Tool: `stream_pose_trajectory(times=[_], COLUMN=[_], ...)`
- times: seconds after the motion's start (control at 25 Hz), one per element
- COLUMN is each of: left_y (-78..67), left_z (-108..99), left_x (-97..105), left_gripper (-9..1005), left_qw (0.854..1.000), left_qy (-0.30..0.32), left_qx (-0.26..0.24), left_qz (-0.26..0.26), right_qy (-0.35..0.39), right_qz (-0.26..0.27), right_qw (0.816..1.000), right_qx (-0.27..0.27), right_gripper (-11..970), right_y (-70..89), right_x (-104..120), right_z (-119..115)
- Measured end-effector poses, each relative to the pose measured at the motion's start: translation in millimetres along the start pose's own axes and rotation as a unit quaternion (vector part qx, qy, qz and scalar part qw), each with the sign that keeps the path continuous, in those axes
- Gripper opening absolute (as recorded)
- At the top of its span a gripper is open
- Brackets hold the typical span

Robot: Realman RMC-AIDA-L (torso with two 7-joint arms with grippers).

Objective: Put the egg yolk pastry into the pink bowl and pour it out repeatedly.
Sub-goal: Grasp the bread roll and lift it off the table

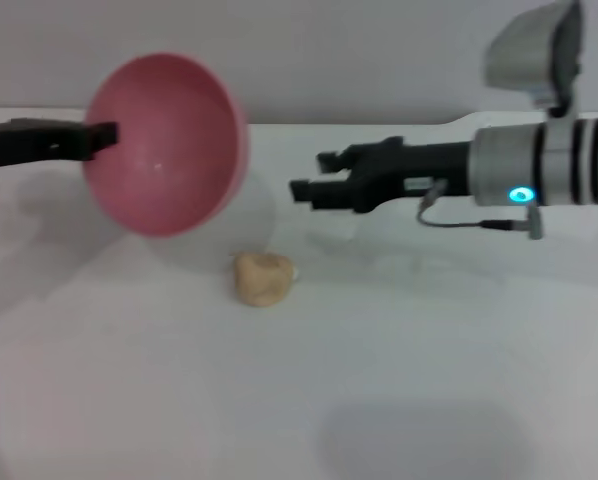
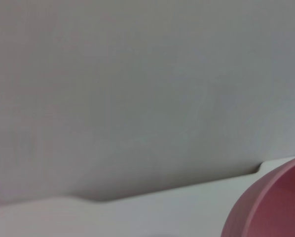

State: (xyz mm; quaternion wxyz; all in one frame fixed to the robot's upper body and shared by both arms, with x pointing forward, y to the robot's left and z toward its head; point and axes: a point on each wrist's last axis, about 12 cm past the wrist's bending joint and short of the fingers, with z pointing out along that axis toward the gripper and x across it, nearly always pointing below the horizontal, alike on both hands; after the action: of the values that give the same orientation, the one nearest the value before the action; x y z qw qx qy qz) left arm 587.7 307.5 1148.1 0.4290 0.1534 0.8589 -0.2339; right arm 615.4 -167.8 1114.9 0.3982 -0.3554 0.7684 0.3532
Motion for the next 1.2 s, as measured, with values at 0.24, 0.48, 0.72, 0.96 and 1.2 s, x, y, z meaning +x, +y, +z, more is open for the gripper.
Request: stream_pose_trajectory(times=[0.24, 0.48, 0.72, 0.96, 1.2], left_y=[26.1, 32.4, 29.8, 28.5, 29.2], left_z=[-52, -82, -83, -80, -79], left_x=[16, 37, 42, 41, 41], left_gripper=[1, 2, 1, 1, 2], left_qw=[0.994, 0.989, 0.988, 0.988, 0.988], left_qy=[0.015, 0.028, 0.040, 0.042, 0.052], left_qx=[-0.030, -0.040, -0.036, -0.032, -0.037], left_qz=[-0.103, -0.141, -0.143, -0.142, -0.140], right_qy=[0.061, 0.105, 0.121, 0.122, 0.123], right_qz=[-0.045, -0.118, -0.145, -0.144, -0.155], right_qw=[0.997, 0.987, 0.982, 0.981, 0.978], right_qx=[-0.004, 0.019, 0.026, 0.043, 0.062], right_gripper=[610, 611, 609, 605, 570], right_y=[18.3, 39.6, 49.8, 48.7, 53.6], right_x=[8, 25, 35, 41, 49], right_z=[38, 67, 77, 79, 84])
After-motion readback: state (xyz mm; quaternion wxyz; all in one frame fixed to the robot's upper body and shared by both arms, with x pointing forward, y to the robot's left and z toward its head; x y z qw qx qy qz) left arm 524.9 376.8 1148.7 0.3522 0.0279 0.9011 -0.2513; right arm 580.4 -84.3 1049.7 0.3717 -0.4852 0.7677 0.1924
